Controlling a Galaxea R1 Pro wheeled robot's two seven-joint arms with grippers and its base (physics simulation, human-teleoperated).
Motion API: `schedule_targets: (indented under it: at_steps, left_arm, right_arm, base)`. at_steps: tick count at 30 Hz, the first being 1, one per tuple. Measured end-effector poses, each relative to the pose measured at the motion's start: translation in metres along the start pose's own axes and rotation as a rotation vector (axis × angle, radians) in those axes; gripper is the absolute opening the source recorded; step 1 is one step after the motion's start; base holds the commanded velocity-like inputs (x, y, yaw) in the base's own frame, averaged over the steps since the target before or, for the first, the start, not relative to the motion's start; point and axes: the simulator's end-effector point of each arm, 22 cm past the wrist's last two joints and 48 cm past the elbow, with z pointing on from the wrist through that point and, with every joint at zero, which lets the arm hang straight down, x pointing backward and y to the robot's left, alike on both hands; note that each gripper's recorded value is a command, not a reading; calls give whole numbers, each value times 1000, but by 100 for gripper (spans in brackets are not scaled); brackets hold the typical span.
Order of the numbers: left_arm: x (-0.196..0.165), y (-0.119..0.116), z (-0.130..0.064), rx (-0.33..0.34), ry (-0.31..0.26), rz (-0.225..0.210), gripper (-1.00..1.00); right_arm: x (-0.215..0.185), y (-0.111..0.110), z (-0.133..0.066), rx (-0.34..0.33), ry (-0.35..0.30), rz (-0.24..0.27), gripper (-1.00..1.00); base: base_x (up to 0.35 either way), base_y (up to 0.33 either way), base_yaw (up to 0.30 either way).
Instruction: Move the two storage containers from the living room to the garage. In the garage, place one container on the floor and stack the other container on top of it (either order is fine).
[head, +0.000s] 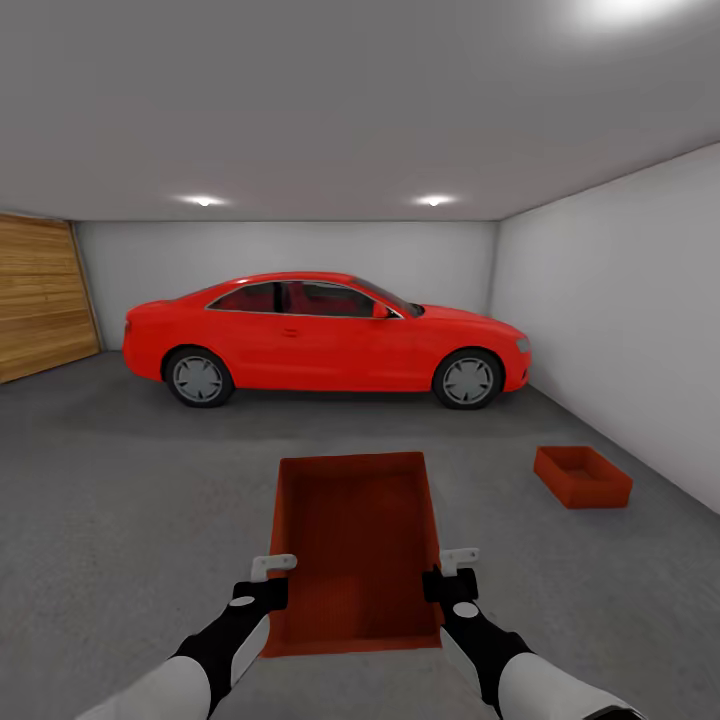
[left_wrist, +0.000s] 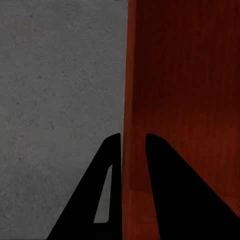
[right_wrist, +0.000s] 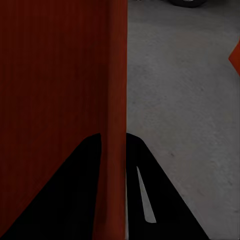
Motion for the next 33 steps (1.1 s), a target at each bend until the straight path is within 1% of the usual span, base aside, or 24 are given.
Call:
schedule_targets:
  at_steps: [33]
  left_arm:
    - [0,0,0,0,0,-1,-100]
  right_arm:
    - [0,0,0,0,-1,-1,-100]
  base:
    - [318,0,0]
